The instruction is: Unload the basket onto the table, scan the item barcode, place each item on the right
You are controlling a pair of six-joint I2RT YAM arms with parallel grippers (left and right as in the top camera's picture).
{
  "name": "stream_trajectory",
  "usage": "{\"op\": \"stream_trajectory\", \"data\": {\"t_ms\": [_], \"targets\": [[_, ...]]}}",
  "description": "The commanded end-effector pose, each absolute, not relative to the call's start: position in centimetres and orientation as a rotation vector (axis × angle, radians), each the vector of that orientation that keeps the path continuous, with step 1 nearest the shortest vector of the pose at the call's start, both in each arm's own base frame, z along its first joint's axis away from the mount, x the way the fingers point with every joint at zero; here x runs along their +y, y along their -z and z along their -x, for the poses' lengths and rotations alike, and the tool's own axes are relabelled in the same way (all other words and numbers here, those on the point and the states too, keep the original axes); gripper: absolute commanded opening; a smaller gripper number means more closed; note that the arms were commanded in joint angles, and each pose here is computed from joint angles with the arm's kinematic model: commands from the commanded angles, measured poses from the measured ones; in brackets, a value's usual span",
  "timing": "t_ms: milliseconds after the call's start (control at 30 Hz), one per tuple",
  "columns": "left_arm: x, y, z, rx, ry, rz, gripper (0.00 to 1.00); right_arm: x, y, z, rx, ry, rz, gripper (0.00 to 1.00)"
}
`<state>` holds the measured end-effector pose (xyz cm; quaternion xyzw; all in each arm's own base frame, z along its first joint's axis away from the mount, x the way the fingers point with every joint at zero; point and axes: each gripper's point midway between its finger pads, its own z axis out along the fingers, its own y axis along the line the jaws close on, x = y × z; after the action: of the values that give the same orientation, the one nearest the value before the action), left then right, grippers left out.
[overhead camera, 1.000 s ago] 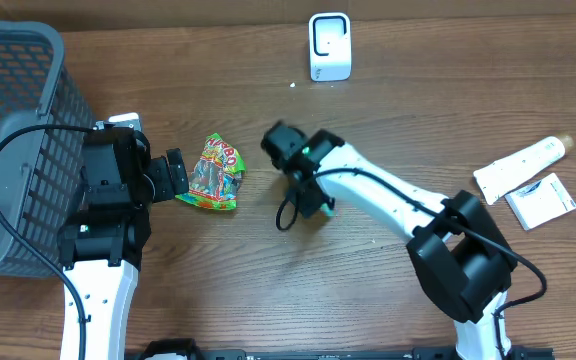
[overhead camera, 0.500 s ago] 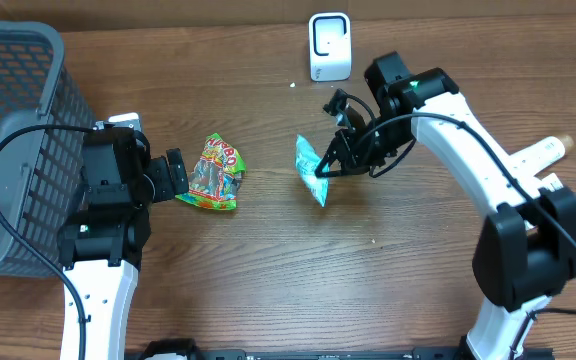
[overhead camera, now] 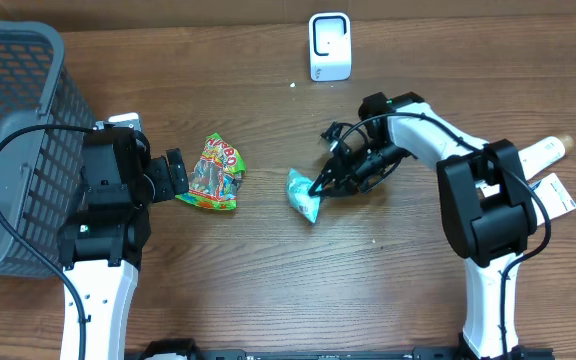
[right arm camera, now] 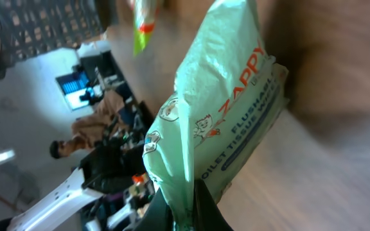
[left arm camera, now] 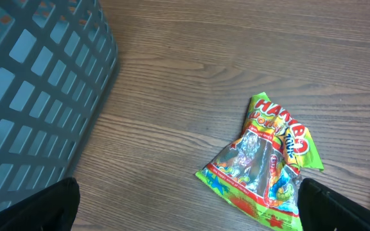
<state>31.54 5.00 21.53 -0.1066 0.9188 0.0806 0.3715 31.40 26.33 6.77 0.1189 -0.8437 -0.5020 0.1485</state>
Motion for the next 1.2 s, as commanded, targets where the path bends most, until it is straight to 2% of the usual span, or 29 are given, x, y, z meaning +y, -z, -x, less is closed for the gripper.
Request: {"op": "stream_trajectory", "data": {"t_ms": [0, 100, 233, 400, 467, 600, 633, 800, 933, 967, 1000, 1033, 1167], "targets": [[5.3, -21.9, -31.5, 2.345, -0.225, 0.266, 1.0, 22.8, -4.8, -33.9, -2.577, 1.304, -0.264, 0.1], [5.3, -21.9, -31.5, 2.345, -0.225, 0.266, 1.0, 19.6, -2.6, -35.5, -2.715, 1.109, -0.187, 0.37], [5.3, -21.9, -31.5, 2.345, -0.225, 0.266, 1.0, 16.3, -1.4, -37.5, -2.836, 0.936, -0.097, 0.48], [5.3, -21.9, -31.5, 2.345, -0.225, 0.266, 0.99, 15.2, -4.1, -40.0, -2.916, 0.918, -0.084, 0.58], [5.3, -21.9, -31.5, 2.345, -0.225, 0.266, 1.0, 15.9, -6.7, -41.0, -2.955, 0.939, -0.126, 0.56], [5.3, -21.9, -31.5, 2.345, -0.225, 0.266, 1.0, 18.6, -10.2, -40.7, -2.958, 0.989, -0.221, 0.12], [5.3, -21.9, -31.5, 2.345, -0.225, 0.266, 1.0, 19.9, -10.7, -40.1, -2.937, 1.013, -0.244, 0.1], [5.3, -21.9, -31.5, 2.345, -0.225, 0.266, 1.0, 25.0, -9.8, -38.2, -2.912, 0.963, -0.297, 0.1], [5.3, -21.9, -31.5, 2.345, -0.225, 0.266, 1.0, 27.8, -7.7, -39.4, -3.104, 0.751, -0.276, 0.1], [5.3, -21.9, -31.5, 2.345, -0.225, 0.266, 1.0, 28.0, -7.3, -39.9, -3.166, 0.683, -0.256, 0.14], [5.3, -21.9, -31.5, 2.345, -0.225, 0.266, 1.0, 28.2, -6.9, -40.5, -3.231, 0.609, -0.234, 0.24], [5.3, -21.9, -31.5, 2.345, -0.225, 0.266, 1.0, 28.3, -6.6, -41.1, -3.301, 0.526, -0.208, 0.29], [5.3, -21.9, -31.5, 2.345, -0.225, 0.266, 1.0, 30.0, -6.3, -42.5, -3.467, 0.396, -0.26, 0.31]]}}
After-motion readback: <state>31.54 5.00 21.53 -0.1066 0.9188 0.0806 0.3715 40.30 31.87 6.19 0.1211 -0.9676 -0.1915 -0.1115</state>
